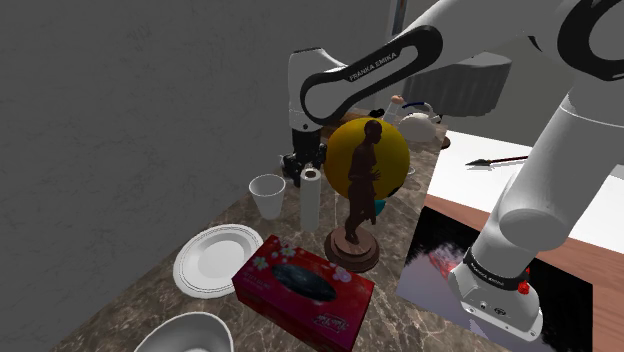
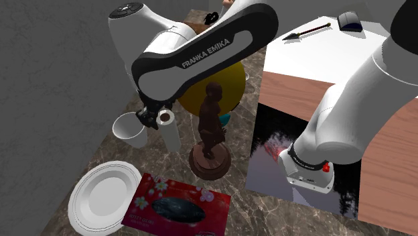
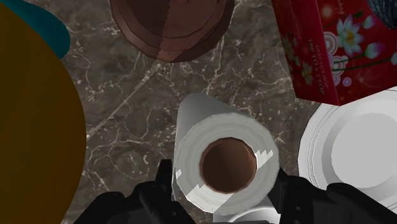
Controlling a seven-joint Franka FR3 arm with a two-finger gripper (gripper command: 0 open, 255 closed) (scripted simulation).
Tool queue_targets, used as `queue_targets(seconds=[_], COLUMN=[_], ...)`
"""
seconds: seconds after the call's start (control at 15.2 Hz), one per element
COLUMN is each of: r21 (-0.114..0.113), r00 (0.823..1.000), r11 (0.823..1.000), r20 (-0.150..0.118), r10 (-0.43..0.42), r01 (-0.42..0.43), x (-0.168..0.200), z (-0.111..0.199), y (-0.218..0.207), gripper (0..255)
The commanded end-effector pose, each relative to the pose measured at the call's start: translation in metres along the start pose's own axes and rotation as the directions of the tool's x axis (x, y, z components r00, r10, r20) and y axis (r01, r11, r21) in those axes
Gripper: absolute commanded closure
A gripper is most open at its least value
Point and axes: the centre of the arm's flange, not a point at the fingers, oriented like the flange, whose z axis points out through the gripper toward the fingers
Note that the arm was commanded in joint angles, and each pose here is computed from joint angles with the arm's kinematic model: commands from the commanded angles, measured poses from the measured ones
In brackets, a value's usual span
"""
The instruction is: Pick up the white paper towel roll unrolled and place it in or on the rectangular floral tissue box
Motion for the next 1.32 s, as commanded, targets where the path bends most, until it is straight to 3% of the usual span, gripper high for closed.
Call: queue_targets(seconds=[0.0,1.25], r21=[0.000,0.000], r00=[1.000,1.000], r11=[1.000,1.000], r20=[0.001,0.001], r10=[-0.001,-0.001], r01=[0.001,0.001], x=[0.000,-0.004], z=[-0.005,-0.105], y=[-0.001,-0.006], gripper=[255,255])
